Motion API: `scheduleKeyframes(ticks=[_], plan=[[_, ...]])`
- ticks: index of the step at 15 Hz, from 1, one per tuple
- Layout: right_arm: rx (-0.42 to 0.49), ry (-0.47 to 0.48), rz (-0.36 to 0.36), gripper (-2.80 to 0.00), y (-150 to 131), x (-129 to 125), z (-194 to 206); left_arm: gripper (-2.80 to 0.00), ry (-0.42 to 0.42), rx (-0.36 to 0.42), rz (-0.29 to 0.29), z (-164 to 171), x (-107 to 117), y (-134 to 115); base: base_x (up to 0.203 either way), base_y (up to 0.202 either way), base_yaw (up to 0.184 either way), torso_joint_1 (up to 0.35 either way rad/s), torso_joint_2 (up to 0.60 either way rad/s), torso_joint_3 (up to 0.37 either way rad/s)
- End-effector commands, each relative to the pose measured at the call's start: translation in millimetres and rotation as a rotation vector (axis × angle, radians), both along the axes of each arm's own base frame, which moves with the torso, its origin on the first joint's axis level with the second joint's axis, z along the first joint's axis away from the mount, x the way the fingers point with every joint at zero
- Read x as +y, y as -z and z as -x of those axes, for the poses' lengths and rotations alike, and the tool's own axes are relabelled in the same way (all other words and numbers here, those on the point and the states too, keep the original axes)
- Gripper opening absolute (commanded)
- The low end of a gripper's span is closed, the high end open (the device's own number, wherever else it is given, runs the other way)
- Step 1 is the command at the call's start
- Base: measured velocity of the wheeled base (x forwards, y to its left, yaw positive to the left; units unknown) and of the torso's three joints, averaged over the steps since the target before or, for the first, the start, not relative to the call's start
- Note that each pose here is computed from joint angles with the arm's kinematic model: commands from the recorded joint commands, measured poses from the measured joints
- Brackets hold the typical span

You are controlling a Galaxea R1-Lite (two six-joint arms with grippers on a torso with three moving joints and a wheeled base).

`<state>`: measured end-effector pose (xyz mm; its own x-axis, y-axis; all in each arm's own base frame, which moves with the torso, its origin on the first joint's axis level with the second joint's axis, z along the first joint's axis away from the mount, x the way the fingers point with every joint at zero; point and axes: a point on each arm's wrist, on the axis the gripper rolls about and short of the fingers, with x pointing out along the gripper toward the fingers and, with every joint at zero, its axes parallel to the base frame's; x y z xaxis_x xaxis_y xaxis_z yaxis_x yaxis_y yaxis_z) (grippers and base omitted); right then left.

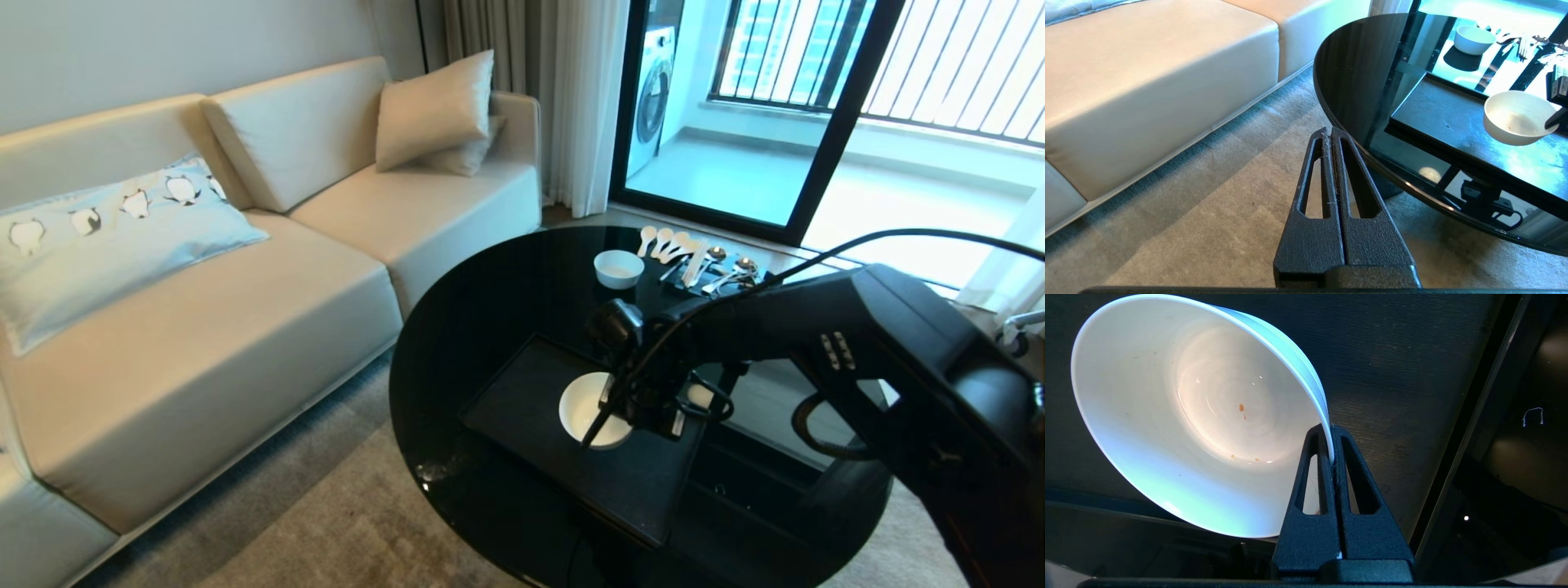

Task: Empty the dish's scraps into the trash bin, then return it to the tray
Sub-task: Put the bowl back to the table

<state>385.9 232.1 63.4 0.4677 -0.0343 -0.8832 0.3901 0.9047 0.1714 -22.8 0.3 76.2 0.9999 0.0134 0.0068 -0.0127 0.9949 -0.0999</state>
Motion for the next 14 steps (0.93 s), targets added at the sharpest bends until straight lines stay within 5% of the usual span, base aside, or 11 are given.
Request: scheduleKeyframes(ticks=[1, 2, 3, 10, 14], plan=[[0.012, 0.02, 0.003, -2.8, 5.7, -4.2, -3.7, -2.8, 0.0, -0.001, 0.001, 0.0, 0.0, 0.0, 0.0, 0.0, 0.0, 0.0, 0.0, 0.0], [0.015, 0.028, 0.001, -2.8, 6.7, -5.4, -4.3, -2.8, 0.0, -0.001, 0.001, 0.0, 0.0, 0.0, 0.0, 0.0, 0.0, 0.0, 0.0, 0.0], [0.02, 0.041, -0.001, 0.0, 10.0, -5.2, -4.7, -2.8, 0.0, -0.001, 0.001, 0.0, 0.0, 0.0, 0.0, 0.0, 0.0, 0.0, 0.0, 0.0], [0.029, 0.096, -0.012, 0.0, 18.2, -6.0, -6.4, -2.8, 0.0, -0.001, 0.001, 0.0, 0.0, 0.0, 0.0, 0.0, 0.0, 0.0, 0.0, 0.0], [-0.055, 0.096, -0.007, 0.0, -15.0, -11.1, -4.2, -2.8, 0.0, -0.001, 0.001, 0.0, 0.0, 0.0, 0.0, 0.0, 0.0, 0.0, 0.0, 0.0]])
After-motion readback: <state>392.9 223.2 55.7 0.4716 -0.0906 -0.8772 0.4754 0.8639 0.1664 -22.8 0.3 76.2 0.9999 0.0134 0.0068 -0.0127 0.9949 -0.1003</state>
